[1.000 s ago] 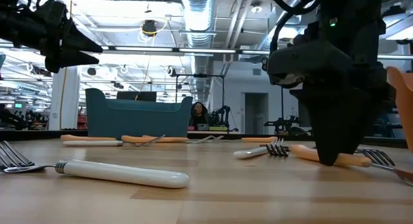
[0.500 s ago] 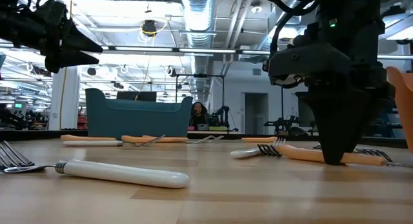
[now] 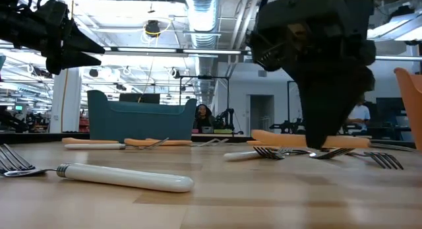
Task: Sort silverware by color (type)
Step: Put the orange fork into the blue bin
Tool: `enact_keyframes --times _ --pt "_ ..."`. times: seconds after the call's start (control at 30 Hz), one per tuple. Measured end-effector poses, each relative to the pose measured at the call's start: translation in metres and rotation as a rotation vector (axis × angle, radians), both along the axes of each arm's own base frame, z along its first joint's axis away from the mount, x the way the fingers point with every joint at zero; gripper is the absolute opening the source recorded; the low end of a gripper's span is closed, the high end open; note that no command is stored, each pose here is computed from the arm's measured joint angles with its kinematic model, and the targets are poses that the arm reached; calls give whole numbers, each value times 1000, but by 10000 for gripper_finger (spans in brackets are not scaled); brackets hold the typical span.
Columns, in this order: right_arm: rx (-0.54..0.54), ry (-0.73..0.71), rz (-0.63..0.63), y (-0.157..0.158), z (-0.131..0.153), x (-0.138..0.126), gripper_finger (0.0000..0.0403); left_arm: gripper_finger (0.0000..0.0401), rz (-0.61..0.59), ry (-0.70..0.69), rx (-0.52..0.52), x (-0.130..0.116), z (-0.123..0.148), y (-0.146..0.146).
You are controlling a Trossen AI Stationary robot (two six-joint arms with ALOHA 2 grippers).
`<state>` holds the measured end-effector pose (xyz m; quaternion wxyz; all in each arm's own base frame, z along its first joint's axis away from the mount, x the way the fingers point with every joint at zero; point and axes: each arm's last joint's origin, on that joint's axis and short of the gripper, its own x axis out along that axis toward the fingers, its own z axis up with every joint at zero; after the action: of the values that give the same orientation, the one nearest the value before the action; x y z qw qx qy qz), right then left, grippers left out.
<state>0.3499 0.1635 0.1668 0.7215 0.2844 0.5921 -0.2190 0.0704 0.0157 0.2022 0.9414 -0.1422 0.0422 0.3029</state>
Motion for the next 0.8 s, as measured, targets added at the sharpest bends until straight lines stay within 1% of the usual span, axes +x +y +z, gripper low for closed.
enact_keyframes --times 0.23,0.6,0.8 --pt "-36 -27 153 -11 4 8 90 235 0 1 1 0 0 0" --pt "-43 -39 308 -47 5 23 91 235 10 3 5 0 0 0" --pt "-65 -83 367 -68 19 37 91 235 11 3 6 0 0 0"
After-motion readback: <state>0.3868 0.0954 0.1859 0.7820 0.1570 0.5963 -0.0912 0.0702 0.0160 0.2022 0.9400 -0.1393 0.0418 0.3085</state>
